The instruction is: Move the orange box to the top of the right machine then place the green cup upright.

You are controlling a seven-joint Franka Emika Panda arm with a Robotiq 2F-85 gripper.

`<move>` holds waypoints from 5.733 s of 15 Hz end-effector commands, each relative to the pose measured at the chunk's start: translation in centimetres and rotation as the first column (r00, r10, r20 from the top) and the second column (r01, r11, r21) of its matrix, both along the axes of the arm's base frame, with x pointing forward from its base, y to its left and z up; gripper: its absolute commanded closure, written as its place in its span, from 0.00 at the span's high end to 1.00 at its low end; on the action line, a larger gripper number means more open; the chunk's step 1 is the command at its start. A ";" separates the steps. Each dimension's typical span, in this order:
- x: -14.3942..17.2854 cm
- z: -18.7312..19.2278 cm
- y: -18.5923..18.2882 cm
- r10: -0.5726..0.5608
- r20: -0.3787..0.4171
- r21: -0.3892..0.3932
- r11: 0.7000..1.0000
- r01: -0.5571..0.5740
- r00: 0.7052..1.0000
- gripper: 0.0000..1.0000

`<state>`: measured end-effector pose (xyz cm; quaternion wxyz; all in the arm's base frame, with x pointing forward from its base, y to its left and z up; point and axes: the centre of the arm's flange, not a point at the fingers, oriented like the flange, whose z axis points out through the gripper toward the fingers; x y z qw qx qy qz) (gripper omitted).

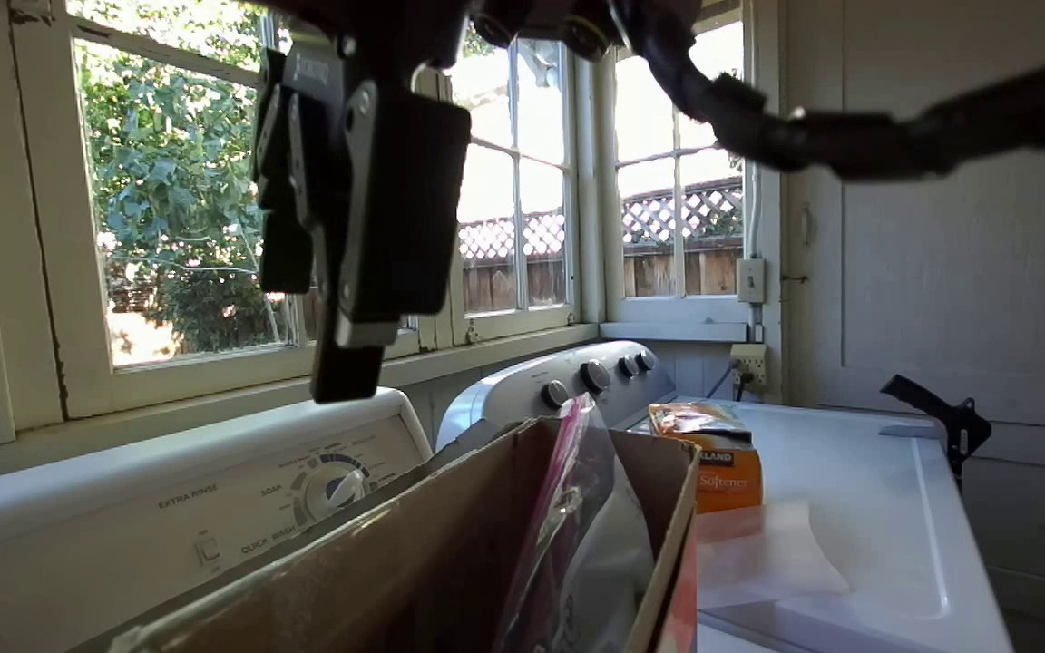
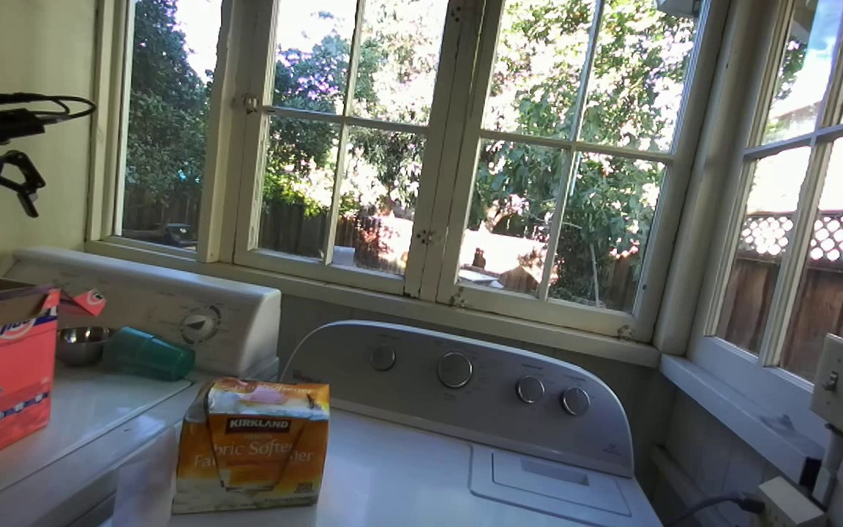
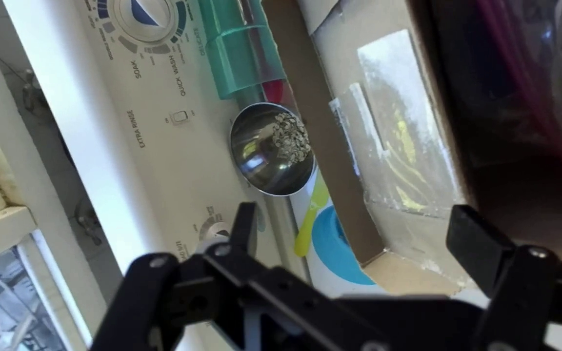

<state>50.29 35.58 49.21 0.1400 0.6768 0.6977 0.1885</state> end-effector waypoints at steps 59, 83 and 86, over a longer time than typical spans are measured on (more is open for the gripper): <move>1.4 -3.4 -12.6 -0.010 -0.130 -0.043 0.999 0.004 0.991 0.01; 18.3 -0.2 -32.5 0.232 0.169 -0.213 0.957 -0.195 0.958 0.01; 20.3 -1.2 -35.1 0.266 0.078 -0.246 0.939 -0.240 0.961 0.01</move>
